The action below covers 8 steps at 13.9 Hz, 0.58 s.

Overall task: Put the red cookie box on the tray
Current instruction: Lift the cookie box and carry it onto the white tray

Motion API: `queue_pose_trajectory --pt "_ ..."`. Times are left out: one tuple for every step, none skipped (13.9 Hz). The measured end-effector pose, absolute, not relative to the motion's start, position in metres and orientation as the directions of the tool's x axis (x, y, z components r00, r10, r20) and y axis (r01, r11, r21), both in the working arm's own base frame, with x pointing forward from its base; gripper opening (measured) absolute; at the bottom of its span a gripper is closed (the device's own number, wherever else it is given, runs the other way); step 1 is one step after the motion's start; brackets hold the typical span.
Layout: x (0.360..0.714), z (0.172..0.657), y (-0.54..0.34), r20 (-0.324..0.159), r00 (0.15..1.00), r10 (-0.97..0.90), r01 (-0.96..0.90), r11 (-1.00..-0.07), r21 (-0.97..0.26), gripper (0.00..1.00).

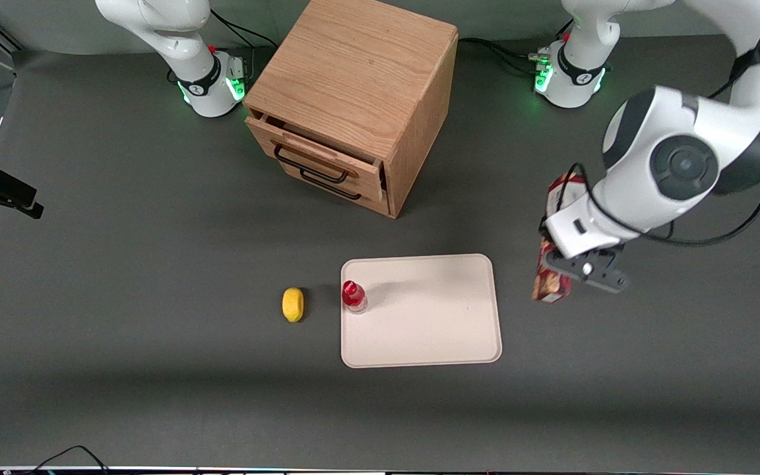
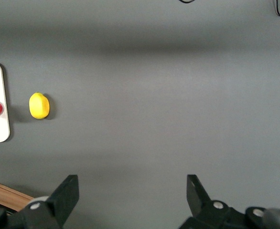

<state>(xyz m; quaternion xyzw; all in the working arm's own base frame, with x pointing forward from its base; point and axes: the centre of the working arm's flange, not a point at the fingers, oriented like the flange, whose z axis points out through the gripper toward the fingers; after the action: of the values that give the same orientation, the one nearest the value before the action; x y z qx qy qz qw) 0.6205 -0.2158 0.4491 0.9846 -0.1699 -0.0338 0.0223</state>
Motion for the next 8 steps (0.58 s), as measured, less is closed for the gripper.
queue_pose_trajectory --pt "0.633 0.434 -0.229 -0.064 0.945 -0.320 -0.317 -0.947 0.061 0.06" --pt "0.646 0.417 -0.241 -0.067 0.950 -0.305 -0.302 -0.952 0.058 0.06" --pt "0.658 0.398 -0.252 -0.059 0.956 -0.289 -0.286 -0.957 0.051 0.06" --pt "0.668 0.379 -0.263 -0.045 0.963 -0.267 -0.265 -0.963 0.047 0.06" --pt "0.675 0.359 -0.272 -0.027 0.969 -0.244 -0.243 -0.969 0.049 0.06" --pt "0.680 0.340 -0.279 -0.015 0.974 -0.226 -0.224 -0.973 0.054 0.06" --pt "0.683 0.323 -0.283 -0.011 0.978 -0.210 -0.209 -0.976 0.057 0.06" --pt "0.686 0.309 -0.283 -0.008 0.981 -0.195 -0.194 -0.979 0.055 0.06"
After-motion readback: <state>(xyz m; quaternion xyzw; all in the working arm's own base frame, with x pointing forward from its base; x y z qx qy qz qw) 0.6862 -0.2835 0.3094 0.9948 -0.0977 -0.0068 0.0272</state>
